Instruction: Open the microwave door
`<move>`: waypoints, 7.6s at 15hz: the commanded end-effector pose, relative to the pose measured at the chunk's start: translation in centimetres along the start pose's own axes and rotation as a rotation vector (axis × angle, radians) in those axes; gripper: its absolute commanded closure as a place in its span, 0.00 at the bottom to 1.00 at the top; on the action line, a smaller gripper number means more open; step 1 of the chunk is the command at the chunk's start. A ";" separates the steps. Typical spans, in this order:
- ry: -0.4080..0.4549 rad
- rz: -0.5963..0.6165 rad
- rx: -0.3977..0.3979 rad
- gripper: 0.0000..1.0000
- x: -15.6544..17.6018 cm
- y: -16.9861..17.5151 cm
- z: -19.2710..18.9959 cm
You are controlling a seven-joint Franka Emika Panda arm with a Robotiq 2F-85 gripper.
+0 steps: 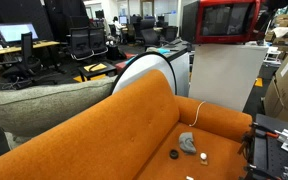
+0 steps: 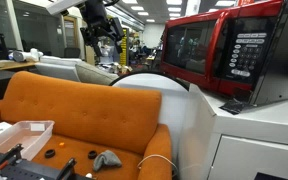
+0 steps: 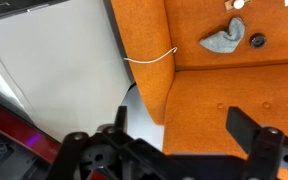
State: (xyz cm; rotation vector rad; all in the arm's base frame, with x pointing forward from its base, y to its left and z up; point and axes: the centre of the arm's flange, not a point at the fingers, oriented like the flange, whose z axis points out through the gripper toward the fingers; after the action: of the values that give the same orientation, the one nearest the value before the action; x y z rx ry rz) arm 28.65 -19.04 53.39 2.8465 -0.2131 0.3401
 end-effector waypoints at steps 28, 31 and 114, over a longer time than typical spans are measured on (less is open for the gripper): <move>0.172 0.358 -0.203 0.00 -0.6 7.1 0.5; 0.174 0.359 -0.204 0.00 -0.5 7.0 0.5; 0.481 0.684 -0.202 0.92 1.4 26.7 10.2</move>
State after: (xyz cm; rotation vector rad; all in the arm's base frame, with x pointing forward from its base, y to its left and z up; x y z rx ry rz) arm 28.14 -47.51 51.19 2.2833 -1.0822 1.0433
